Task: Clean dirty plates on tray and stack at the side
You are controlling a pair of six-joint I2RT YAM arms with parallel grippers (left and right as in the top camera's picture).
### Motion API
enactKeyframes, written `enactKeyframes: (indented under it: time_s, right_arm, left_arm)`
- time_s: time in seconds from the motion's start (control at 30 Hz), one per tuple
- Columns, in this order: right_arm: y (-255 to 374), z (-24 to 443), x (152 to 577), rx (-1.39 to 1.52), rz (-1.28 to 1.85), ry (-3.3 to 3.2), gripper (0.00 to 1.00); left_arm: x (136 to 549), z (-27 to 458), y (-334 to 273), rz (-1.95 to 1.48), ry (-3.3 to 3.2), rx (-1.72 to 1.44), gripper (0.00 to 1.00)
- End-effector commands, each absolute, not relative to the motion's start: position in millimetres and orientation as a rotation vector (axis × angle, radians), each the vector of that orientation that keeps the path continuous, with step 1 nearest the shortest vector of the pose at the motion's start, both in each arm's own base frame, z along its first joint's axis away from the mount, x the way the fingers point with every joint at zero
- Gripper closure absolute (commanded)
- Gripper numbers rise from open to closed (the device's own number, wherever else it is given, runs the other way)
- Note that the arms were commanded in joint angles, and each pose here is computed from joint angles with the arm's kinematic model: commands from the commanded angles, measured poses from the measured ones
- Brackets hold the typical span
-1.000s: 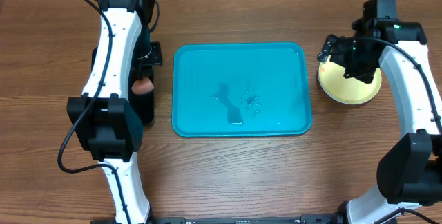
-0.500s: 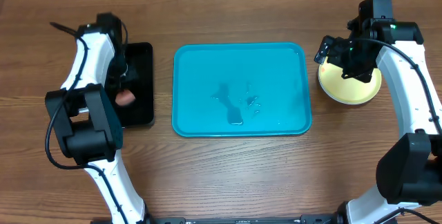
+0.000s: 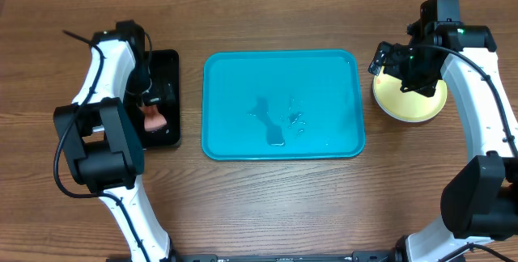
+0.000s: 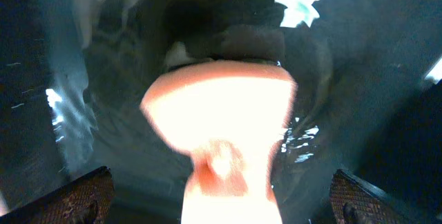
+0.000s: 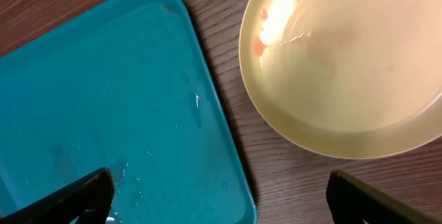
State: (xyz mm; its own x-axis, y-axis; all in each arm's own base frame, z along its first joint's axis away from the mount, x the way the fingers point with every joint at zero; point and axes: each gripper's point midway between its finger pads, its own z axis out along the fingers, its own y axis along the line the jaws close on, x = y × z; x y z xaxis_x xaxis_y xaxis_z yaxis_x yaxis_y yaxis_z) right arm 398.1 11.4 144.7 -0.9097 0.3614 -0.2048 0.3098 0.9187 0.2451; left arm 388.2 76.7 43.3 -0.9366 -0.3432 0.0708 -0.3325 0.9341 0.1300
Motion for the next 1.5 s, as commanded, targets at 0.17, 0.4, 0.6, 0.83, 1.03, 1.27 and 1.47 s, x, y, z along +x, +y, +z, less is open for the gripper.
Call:
enactKeyframes:
  time_s: [0.17,0.4,0.6,0.83,1.03,1.27,1.47]
  right_arm:
    - [11.2,153.7,404.0,0.482,0.303,2.802,0.00]
    - [11.9,176.0,387.8,0.396,0.291,2.796,0.00]
    - [12.3,236.6,364.4,0.330,0.287,2.654,0.00]
    - [13.7,303.8,318.5,0.267,0.280,2.478,0.00]
    - [14.9,333.3,292.7,0.247,0.281,2.383,0.00]
    - [15.0,336.5,290.1,0.244,0.281,2.372,0.00]
    - [14.7,331.6,294.1,0.248,0.280,2.389,0.00]
  left_arm:
    - [427.4,158.8,79.7,-0.161,-3.209,0.622,0.00]
    - [408.7,255.4,76.6,-0.154,-3.353,0.664,0.00]
    - [389.0,283.6,74.1,-0.151,-3.395,0.694,0.00]
    - [390.2,281.0,74.2,-0.152,-3.389,0.692,0.00]
    - [390.2,281.0,74.2,-0.152,-3.389,0.692,0.00]
    - [390.2,281.0,74.2,-0.152,-3.389,0.692,0.00]
    - [390.2,281.0,74.2,-0.152,-3.389,0.692,0.00]
